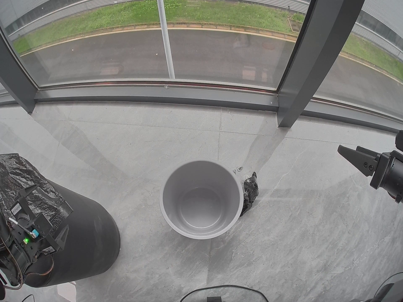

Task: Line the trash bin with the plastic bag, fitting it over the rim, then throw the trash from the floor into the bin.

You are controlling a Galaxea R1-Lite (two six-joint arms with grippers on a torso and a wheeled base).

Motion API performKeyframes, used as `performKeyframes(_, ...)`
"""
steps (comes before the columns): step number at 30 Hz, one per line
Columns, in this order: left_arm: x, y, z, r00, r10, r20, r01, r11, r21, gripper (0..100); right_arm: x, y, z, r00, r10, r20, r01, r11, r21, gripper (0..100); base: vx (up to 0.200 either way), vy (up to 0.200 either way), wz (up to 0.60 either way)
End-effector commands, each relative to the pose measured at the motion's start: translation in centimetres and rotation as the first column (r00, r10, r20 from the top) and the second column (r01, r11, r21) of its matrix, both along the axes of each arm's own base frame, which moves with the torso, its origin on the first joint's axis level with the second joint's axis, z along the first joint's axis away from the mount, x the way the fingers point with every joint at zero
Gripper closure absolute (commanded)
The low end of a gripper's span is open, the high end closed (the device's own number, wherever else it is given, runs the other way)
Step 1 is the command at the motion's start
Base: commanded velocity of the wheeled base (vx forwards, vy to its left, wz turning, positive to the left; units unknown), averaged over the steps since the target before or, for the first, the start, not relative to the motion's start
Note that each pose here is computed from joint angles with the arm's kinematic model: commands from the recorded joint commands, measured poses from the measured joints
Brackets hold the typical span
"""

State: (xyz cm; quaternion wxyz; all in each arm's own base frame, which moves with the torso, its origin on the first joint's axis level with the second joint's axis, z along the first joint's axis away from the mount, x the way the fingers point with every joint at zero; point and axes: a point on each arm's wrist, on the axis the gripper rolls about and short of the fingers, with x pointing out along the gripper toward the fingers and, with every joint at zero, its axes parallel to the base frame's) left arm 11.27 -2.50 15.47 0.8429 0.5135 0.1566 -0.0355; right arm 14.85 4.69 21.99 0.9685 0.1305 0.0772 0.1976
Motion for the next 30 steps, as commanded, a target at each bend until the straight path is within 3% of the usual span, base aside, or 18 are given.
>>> performKeyframes(1,0.0,0.0,0.0,1.000,0.002,0.001,-0.002,1.000,0.000,0,0.0,0.0,0.0,1.000,-0.004,-0.001,0.004,1.000,0.001,0,0.000,0.000,0.00)
performKeyframes(19,0.7,0.1,-0.2,0.999,0.047,-0.018,-0.047,0.999,0.005,0,0.3,-0.3,-0.1,1.000,-0.023,-0.011,0.023,1.000,0.004,0,0.000,0.000,0.00)
performKeyframes(30,3.2,-0.5,-0.6,0.998,0.056,0.009,-0.056,0.998,-0.008,0,0.3,-0.3,-0.1,1.000,-0.024,-0.011,0.024,1.000,0.004,0,0.000,0.000,0.00)
